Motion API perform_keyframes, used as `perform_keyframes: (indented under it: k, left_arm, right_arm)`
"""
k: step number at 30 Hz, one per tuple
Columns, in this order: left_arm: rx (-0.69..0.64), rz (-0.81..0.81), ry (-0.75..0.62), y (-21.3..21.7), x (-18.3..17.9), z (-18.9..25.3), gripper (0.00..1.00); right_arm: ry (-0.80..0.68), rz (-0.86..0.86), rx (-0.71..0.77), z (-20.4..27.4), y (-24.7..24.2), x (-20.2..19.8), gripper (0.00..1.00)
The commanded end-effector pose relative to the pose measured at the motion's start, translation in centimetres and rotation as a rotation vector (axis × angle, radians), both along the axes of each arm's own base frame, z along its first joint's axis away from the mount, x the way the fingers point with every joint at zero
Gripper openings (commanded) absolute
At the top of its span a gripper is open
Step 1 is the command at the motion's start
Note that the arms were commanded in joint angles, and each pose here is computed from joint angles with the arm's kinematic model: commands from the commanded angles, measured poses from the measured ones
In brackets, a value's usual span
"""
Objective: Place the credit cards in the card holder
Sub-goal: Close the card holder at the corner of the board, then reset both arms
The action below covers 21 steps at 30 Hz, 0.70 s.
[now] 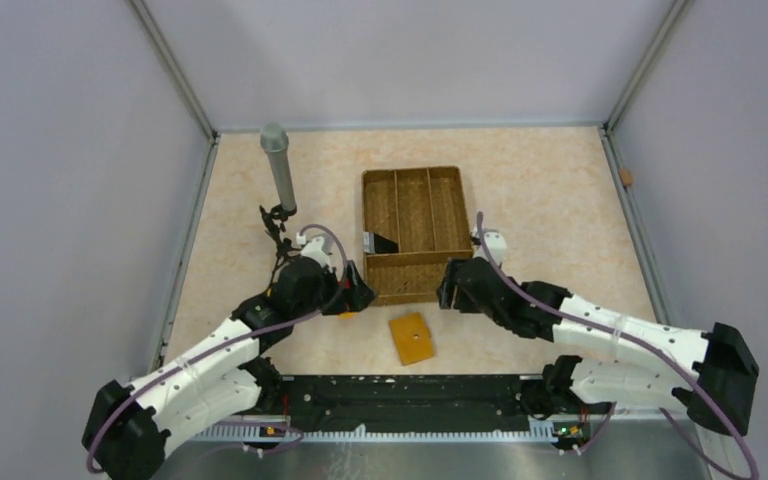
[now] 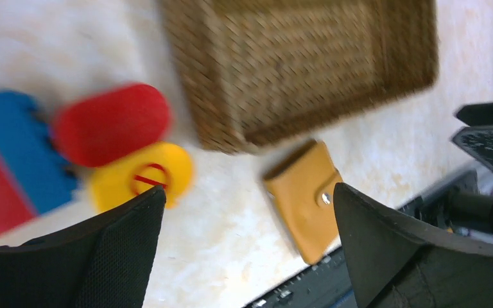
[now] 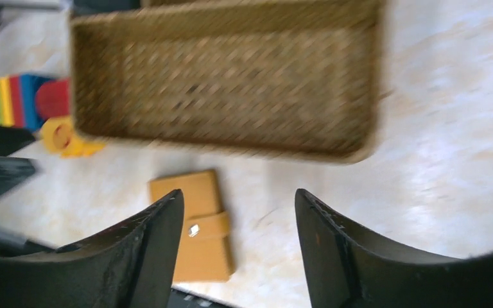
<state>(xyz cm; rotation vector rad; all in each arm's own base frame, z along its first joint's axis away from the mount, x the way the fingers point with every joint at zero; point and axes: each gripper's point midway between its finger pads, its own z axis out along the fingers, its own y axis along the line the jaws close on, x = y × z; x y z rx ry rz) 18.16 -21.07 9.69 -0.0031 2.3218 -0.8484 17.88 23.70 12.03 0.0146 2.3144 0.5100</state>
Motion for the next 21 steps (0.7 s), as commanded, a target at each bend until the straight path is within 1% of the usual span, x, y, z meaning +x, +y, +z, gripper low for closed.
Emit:
perform_keyframes:
  k: [1,3,5,7,9,11,13,16,18,21]
  left_arm:
    - [0.089,0.051,0.005,4.2,2.4,0.9,0.99]
    - [0.103,0.118,-0.013,6.1,4.0,2.2,0.99]
    - [0.085,0.207,-0.037,8.2,5.3,3.5,0.99]
    - [0.071,0.305,-0.087,10.3,6.3,5.2,0.99]
    - [0.093,0.408,-0.144,12.5,6.7,7.2,0.99]
    - [0.116,0.486,-0.222,14.2,6.6,9.9,0.99]
    - [0.124,0.531,-0.311,15.4,6.1,12.6,0.99]
    - [0.162,0.600,-0.400,17.4,5.0,15.3,0.99]
    - [0.194,0.610,-0.438,18.2,4.4,16.1,0.99]
    - [0.238,0.612,-0.447,18.8,3.9,16.1,0.99]
  right_arm:
    - [-0.006,-0.022,-0.120,0.3,-5.2,2.3,0.66]
    - [0.003,-0.101,-0.124,0.4,-8.0,3.7,0.67]
    - [-0.003,-0.172,-0.114,0.8,-10.5,4.5,0.68]
    - [-0.044,-0.254,-0.113,2.3,-13.0,5.2,0.68]
    - [-0.109,-0.335,-0.133,4.5,-15.3,5.4,0.68]
    - [-0.190,-0.392,-0.156,7.0,-17.1,5.3,0.68]
    - [-0.270,-0.436,-0.171,9.1,-18.6,5.2,0.68]
    - [-0.378,-0.481,-0.175,11.5,-20.4,4.8,0.68]
    - [-0.419,-0.496,-0.154,12.3,-20.8,4.5,0.68]
    - [-0.438,-0.505,-0.142,12.5,-21.1,4.2,0.68]
